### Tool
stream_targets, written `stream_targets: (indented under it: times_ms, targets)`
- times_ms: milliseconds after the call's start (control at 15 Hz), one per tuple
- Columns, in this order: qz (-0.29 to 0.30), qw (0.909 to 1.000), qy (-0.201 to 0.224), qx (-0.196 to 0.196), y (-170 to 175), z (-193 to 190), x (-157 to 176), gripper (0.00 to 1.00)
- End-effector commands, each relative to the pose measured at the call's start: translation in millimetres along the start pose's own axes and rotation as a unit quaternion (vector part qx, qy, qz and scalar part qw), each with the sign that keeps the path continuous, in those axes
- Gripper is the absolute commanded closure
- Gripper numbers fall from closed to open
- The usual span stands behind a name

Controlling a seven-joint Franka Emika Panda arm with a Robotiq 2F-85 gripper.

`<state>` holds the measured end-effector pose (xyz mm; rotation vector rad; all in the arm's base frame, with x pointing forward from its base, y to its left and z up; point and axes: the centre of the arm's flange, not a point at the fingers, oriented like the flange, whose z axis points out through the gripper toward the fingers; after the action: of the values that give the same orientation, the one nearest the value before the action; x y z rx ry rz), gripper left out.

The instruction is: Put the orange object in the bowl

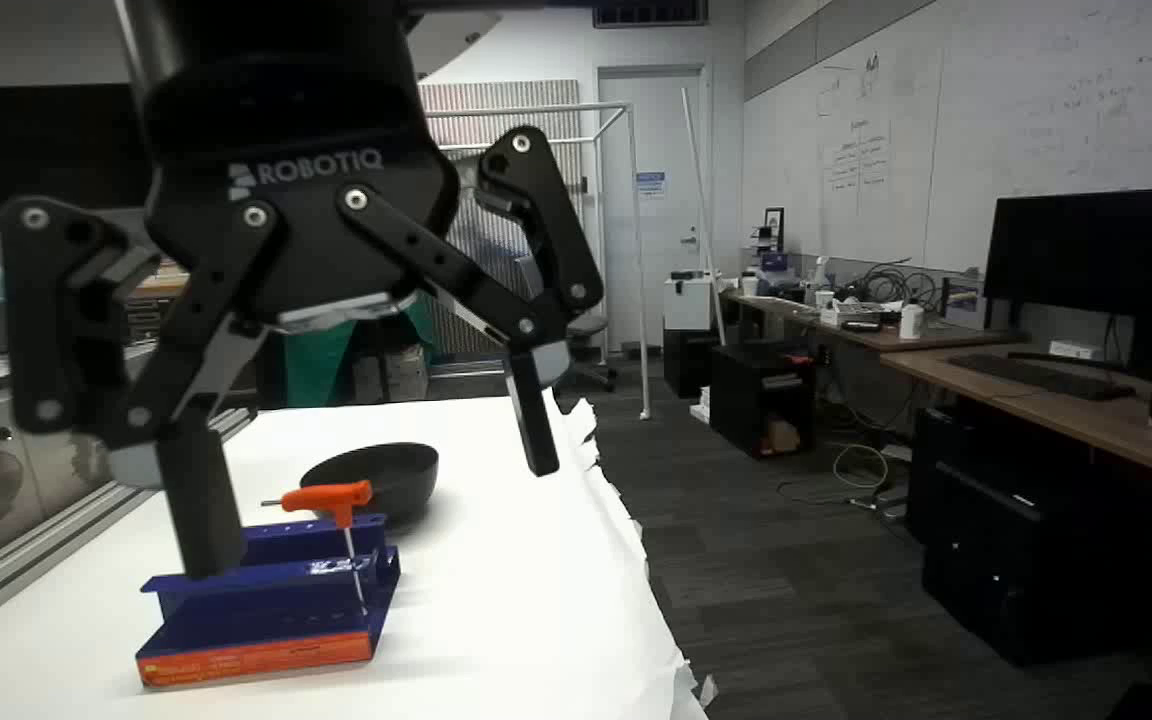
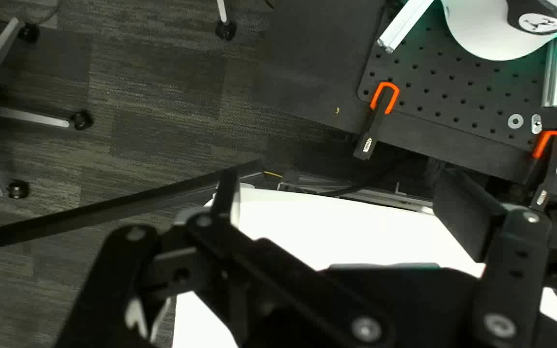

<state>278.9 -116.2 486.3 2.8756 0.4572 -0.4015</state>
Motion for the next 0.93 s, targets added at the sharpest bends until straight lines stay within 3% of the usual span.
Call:
stream_targets:
  times_ms: [0, 467, 600, 667, 867]
  targets:
    - [0.001, 1.0000, 0.002, -0.001, 0.6, -1.8, -0.4, 0.00]
    - [0.002, 1.0000, 0.006, -0.003, 1.4, -4.8, -1.4, 0.00]
    - [0.000, 0.9999, 0.010, -0.003, -5.6, -3.1, 12.2, 0.00]
    - [0.004, 1.0000, 0.001, -0.002, 0.1, -2.3, -2.8, 0.00]
    - [-0.001, 1.0000, -0.001, 0.003, -2.5, 1.3, 2.6, 0.00]
